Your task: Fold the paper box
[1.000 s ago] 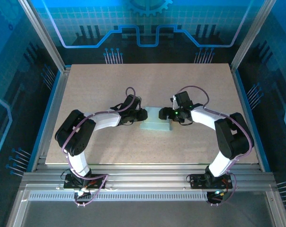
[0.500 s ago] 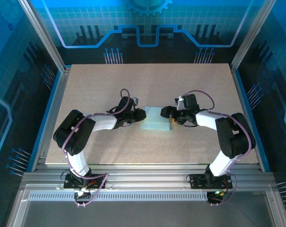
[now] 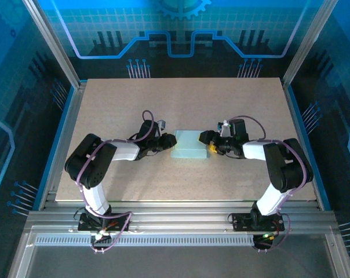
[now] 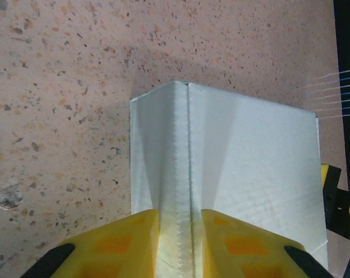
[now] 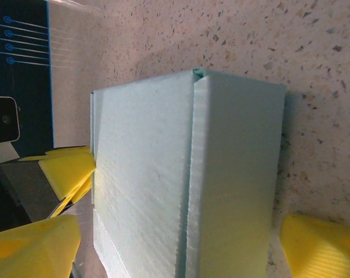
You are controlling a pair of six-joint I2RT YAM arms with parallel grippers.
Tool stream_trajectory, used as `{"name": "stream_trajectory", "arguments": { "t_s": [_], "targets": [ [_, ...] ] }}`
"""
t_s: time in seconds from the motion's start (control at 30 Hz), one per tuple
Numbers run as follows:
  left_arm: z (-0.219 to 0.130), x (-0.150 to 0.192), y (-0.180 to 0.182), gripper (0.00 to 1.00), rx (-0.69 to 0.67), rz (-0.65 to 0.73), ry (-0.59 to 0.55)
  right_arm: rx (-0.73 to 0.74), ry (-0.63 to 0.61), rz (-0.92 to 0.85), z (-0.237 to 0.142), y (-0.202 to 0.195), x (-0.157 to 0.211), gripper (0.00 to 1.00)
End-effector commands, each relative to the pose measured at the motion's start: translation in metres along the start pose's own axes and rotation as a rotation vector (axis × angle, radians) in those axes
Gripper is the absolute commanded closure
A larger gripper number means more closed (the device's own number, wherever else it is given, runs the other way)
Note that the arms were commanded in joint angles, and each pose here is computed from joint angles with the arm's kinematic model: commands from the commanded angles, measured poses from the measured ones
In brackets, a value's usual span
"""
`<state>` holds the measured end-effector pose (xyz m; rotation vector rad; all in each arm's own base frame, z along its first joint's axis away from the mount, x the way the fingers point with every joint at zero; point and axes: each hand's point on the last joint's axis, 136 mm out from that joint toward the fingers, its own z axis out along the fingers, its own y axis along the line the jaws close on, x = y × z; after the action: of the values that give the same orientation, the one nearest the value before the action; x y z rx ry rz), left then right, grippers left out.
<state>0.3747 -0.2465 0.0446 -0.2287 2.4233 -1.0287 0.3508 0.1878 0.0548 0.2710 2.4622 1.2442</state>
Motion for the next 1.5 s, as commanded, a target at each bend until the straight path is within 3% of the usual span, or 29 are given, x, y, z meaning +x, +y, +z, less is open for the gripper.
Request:
{"name": "stream_trajectory", "arguments": {
  "t_s": [0.0, 0.17, 0.53, 0.77, 1.47],
  "targets": [
    [0.001, 0.046, 0.066, 0.75, -0.195, -0.104, 0.133, -0.103, 0.032, 0.012, 0.007, 0.009, 0.002, 0.1],
    [0.004, 0.049, 0.072, 0.76, -0.201, -0.119, 0.143, -0.15, 0.039, 0.037, 0.008, 0.011, 0.001, 0.1],
    [0.006, 0.054, 0.083, 0.79, -0.2, -0.154, 0.15, -0.05, -0.005, 0.128, -0.011, -0.02, 0.001, 0.1],
    [0.002, 0.055, 0.087, 0.79, -0.205, -0.157, 0.147, 0.036, -0.117, 0.104, -0.032, -0.023, -0.007, 0.11],
    [0.002, 0.053, 0.089, 0.78, -0.191, -0.165, 0.145, -0.16, 0.017, 0.132, -0.006, 0.014, -0.004, 0.15]
  ]
}}
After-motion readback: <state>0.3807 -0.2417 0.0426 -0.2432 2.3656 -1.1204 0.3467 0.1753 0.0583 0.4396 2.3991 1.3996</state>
